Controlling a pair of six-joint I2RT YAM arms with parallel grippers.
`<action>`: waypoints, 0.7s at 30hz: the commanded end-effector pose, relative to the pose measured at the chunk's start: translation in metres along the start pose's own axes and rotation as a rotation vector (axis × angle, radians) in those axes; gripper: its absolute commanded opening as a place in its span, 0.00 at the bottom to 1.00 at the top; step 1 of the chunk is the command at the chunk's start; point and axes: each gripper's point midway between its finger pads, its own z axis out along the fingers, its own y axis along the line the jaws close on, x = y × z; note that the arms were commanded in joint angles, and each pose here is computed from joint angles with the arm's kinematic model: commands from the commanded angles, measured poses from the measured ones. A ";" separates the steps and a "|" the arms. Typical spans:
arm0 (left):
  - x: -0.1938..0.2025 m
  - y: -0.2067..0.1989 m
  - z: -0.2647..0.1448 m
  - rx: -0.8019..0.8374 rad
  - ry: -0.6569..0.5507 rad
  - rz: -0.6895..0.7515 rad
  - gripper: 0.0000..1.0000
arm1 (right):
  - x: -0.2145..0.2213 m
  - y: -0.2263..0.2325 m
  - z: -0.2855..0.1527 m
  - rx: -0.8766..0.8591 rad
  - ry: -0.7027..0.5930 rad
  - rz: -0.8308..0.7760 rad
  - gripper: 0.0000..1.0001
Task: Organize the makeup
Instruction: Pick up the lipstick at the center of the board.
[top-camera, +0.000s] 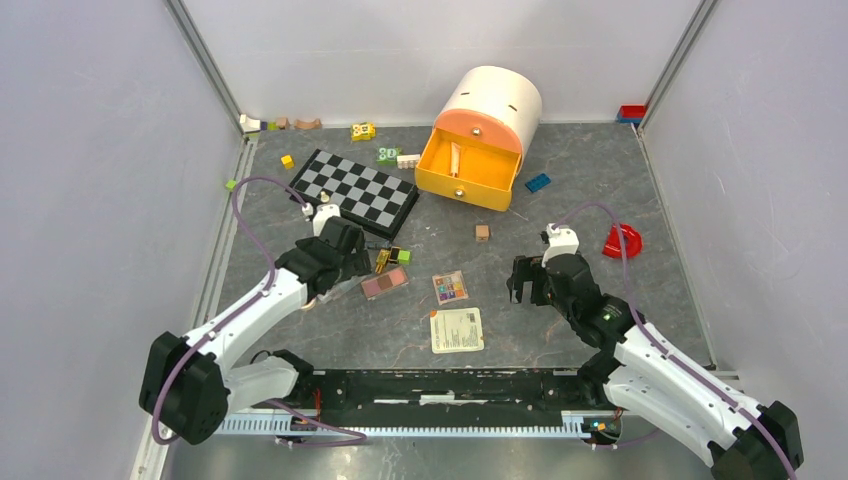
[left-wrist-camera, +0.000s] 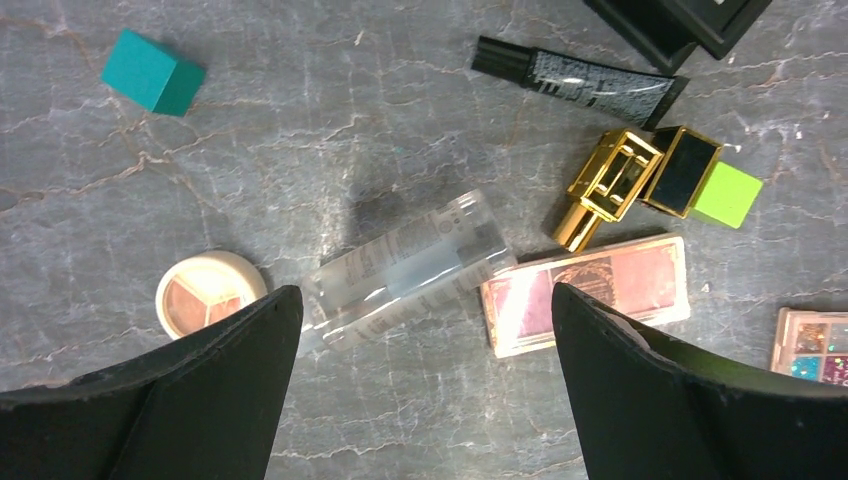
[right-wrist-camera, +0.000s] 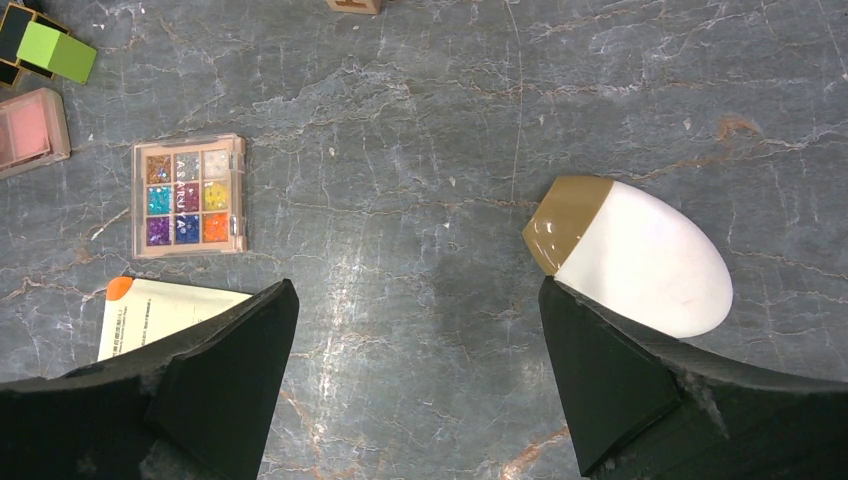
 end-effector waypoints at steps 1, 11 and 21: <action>-0.012 -0.013 0.007 0.051 -0.046 0.011 1.00 | -0.005 0.004 0.003 -0.015 -0.022 -0.005 0.98; -0.014 -0.027 0.020 0.070 -0.029 0.044 1.00 | -0.004 0.007 0.002 -0.036 -0.013 -0.021 0.98; -0.037 -0.063 0.038 0.150 -0.054 0.123 0.95 | -0.004 0.012 0.002 -0.058 -0.002 -0.027 0.98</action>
